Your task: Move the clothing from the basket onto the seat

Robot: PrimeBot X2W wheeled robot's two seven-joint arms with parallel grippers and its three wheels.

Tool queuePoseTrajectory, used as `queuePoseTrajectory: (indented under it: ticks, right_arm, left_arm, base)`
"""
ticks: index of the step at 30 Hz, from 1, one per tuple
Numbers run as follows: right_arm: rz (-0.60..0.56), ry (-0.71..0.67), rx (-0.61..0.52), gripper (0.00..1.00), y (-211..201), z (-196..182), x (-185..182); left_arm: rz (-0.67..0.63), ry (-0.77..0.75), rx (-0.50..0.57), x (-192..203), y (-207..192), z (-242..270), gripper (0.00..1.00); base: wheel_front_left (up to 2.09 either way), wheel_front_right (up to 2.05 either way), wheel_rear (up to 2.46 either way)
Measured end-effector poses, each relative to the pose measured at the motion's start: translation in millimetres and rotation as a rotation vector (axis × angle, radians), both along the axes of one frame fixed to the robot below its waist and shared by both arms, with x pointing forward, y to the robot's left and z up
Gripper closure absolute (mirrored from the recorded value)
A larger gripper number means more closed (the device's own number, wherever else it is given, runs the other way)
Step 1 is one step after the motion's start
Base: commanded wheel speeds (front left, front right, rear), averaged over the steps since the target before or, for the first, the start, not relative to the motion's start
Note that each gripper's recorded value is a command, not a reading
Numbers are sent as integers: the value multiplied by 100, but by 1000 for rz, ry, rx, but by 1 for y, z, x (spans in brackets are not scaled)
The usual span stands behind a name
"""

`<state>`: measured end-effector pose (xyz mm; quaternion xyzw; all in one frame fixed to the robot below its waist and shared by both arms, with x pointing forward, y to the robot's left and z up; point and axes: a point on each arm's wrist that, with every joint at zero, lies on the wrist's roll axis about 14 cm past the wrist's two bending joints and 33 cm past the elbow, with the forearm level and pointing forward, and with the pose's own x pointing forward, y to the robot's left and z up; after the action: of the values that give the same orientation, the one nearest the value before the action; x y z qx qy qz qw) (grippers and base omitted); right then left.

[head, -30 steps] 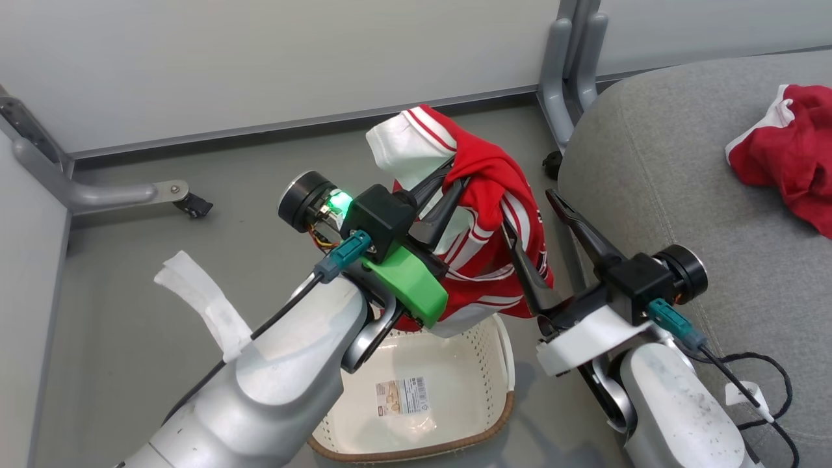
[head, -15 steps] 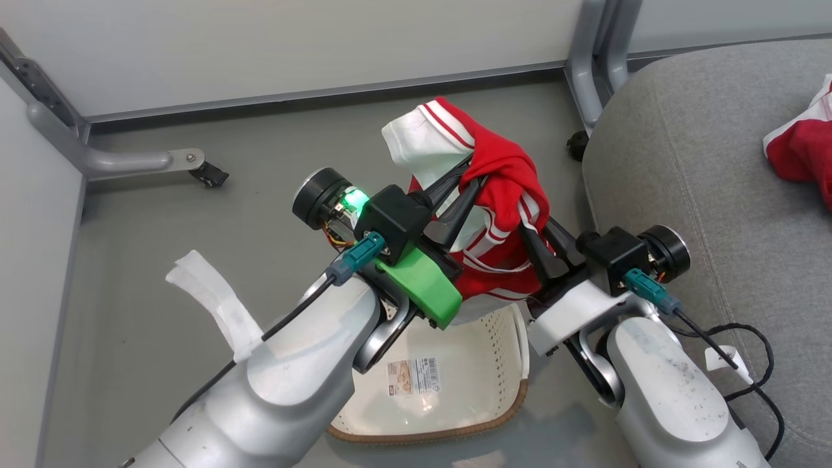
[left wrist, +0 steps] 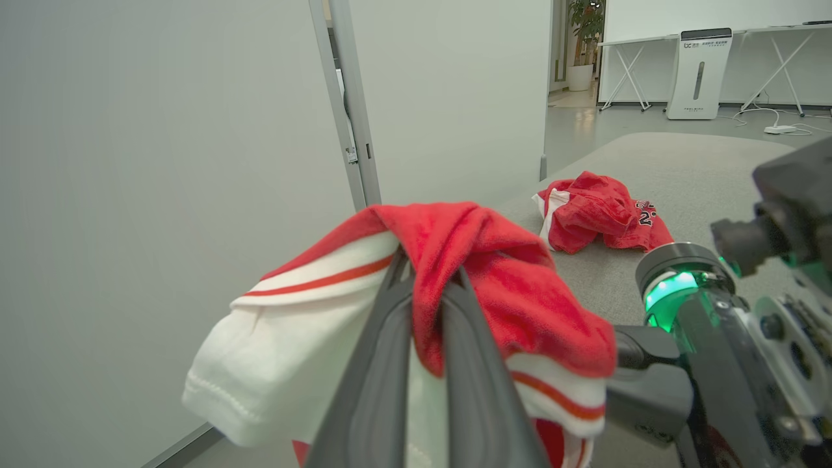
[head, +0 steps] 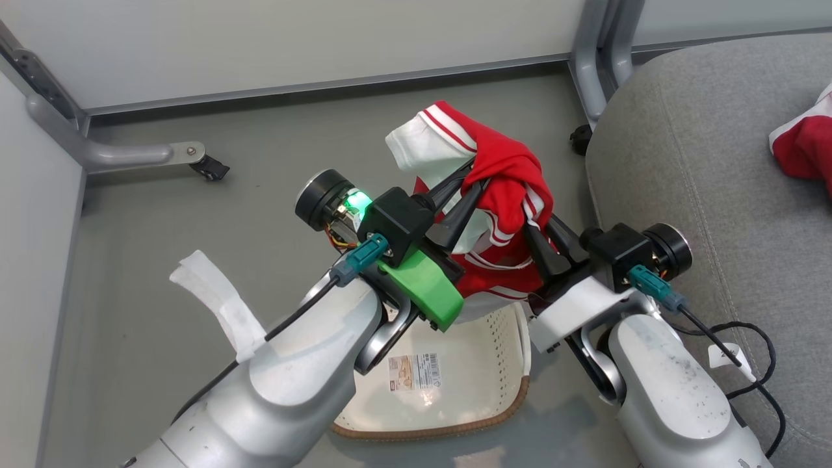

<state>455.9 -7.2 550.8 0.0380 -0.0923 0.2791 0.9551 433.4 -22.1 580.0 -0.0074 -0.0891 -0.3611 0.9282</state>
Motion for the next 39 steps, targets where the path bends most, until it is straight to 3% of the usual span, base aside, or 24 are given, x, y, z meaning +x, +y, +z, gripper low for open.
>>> queuePoseTrajectory:
  ticks: [11, 12, 13, 14, 29, 39]
  right_arm:
    - [-8, 0, 10, 100, -2, 2, 2]
    - [-9, 0, 11, 100, -3, 2, 2]
    - [-10, 0, 12, 100, -3, 2, 2]
    - [-11, -1, 13, 100, -3, 2, 3]
    - [-84, -2, 28, 100, -27, 4, 9]
    - [-205, -1, 30, 100, -73, 2, 5]
  left_arm:
    - [-10, 8, 17, -2, -2, -6, 100]
    - [-10, 8, 18, -2, -2, -6, 74]
    - [-12, 9, 22, -2, -3, -7, 17]
    - [-15, 10, 25, -3, -3, -8, 0]
    - [-23, -12, 23, -3, -8, -3, 0]
    - [-87, -24, 15, -4, -31, -6, 0]
  base:
    - [0, 0, 0]
    - [0, 0, 0]
    - [0, 0, 0]
    - [0, 0, 0]
    - [0, 0, 0]
    - [0, 0, 0]
